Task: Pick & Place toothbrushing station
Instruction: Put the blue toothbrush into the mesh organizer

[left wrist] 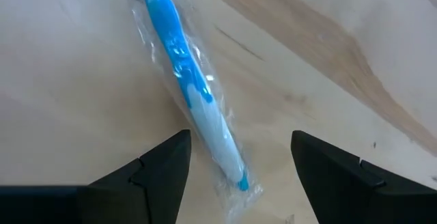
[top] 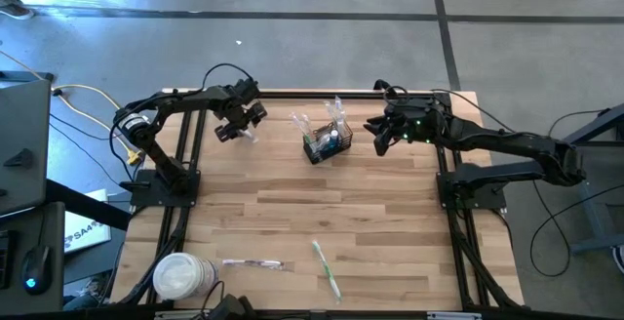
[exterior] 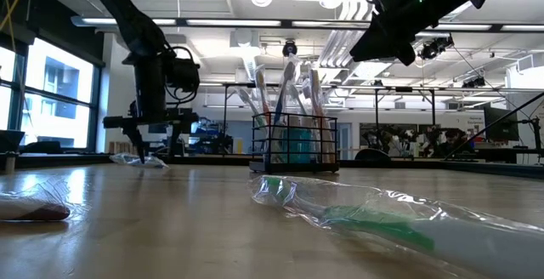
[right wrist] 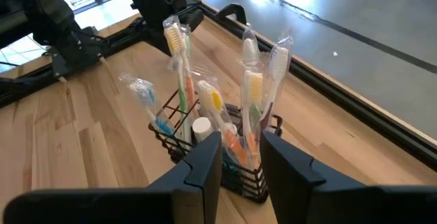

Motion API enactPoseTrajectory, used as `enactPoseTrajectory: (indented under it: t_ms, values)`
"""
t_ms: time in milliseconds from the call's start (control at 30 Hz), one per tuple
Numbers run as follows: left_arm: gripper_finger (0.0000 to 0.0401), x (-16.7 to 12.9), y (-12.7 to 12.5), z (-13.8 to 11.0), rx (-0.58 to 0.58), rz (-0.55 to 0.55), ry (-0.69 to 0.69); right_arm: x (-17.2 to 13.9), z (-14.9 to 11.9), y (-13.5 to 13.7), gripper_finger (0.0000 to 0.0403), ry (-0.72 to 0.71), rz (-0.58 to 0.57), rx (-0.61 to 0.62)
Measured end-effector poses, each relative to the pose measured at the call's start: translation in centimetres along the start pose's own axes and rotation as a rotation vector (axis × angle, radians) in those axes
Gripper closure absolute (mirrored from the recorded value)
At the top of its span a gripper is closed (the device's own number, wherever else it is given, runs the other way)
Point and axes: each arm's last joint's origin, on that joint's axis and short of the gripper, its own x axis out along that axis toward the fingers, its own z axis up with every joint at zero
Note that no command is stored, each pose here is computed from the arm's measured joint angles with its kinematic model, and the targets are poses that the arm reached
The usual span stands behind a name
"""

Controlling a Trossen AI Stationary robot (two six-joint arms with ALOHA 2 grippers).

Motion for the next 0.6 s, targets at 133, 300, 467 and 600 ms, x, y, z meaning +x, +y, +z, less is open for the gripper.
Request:
enactPoseTrajectory:
  t_ms: [133,300,467,600]
  values:
    - [0.015,0.0,0.02,0.08,0.0,0.007,-0.027,0.0,-0.17,-0.01,0.0309,0.02,0.008,0.0]
    - [0.015,-0.01,0.03,0.17,0.008,0.014,-0.059,0.0,-0.19,0.08,0.0309,0.027,0.037,0.0]
    - [0.0155,-0.02,0.06,0.27,0.001,0.022,-0.094,-0.02,-0.3,0.28,0.0309,0.037,0.049,-0.004]
    - [0.017,-0.02,0.02,0.29,-0.024,0.017,-0.097,-0.04,-0.42,0.53,0.0309,0.044,0.059,-0.01]
